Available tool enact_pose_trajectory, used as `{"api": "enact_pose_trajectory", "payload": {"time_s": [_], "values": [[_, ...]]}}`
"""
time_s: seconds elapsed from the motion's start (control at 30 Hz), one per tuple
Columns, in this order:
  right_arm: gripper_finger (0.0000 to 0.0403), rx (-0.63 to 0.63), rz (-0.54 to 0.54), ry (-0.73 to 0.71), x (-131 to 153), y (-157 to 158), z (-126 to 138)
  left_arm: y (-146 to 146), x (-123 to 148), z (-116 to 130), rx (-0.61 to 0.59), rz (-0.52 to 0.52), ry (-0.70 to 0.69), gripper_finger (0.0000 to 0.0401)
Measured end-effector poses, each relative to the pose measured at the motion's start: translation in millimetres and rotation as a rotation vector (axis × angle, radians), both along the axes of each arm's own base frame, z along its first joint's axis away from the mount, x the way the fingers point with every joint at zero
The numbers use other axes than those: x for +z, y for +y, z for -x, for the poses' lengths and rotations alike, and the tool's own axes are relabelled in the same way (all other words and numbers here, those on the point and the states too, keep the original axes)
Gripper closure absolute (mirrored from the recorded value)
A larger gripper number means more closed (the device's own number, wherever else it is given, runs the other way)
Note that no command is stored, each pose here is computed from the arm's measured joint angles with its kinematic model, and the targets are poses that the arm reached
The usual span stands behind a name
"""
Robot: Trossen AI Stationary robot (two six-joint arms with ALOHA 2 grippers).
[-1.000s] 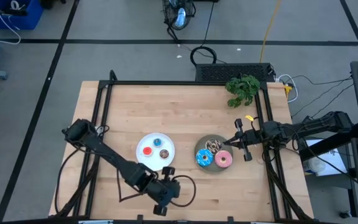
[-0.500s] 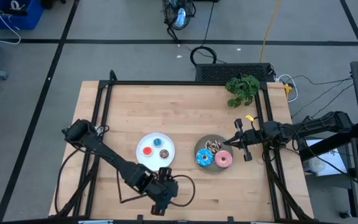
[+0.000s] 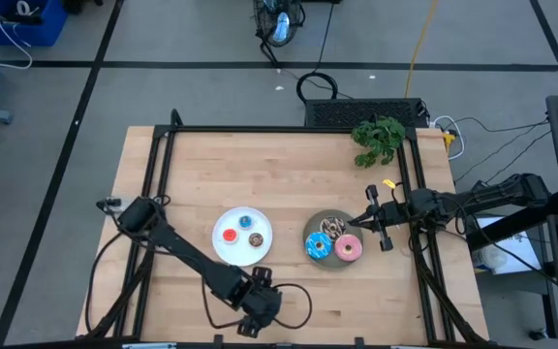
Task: Pick & Place donuts
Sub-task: Put the small white donut on the white plate
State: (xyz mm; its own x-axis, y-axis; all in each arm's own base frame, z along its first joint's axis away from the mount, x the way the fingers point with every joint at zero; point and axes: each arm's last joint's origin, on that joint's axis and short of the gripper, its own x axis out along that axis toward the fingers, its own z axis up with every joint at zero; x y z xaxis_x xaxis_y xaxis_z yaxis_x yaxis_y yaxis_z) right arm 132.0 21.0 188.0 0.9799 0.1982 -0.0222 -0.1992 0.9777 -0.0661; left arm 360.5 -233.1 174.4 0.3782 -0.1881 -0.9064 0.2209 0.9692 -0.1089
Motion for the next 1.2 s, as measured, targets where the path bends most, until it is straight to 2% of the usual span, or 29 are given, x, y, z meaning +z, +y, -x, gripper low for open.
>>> {"api": "enact_pose_trajectory", "payload": {"time_s": [0.27,0.6,0.93,1.2], "values": [[0.0403,0.000,-0.001,-0.007,0.7,0.0,0.0,-1.3,-28.5,-5.0,-0.030,0.006,0.074,0.0054],[0.0403,0.000,-0.001,-0.007,0.7,0.0,0.0,-0.3,-29.8,-4.9,-0.044,-0.029,0.065,0.0079],[0.0403,0.000,-0.001,-0.006,0.6,0.0,0.0,-0.9,-33.9,-5.2,-0.057,-0.030,0.076,0.0148],[0.0403,0.000,-0.001,-0.007,0.7,0.0,0.0,6.0,-34.5,-7.0,-0.022,0.009,0.128,0.0241]]}}
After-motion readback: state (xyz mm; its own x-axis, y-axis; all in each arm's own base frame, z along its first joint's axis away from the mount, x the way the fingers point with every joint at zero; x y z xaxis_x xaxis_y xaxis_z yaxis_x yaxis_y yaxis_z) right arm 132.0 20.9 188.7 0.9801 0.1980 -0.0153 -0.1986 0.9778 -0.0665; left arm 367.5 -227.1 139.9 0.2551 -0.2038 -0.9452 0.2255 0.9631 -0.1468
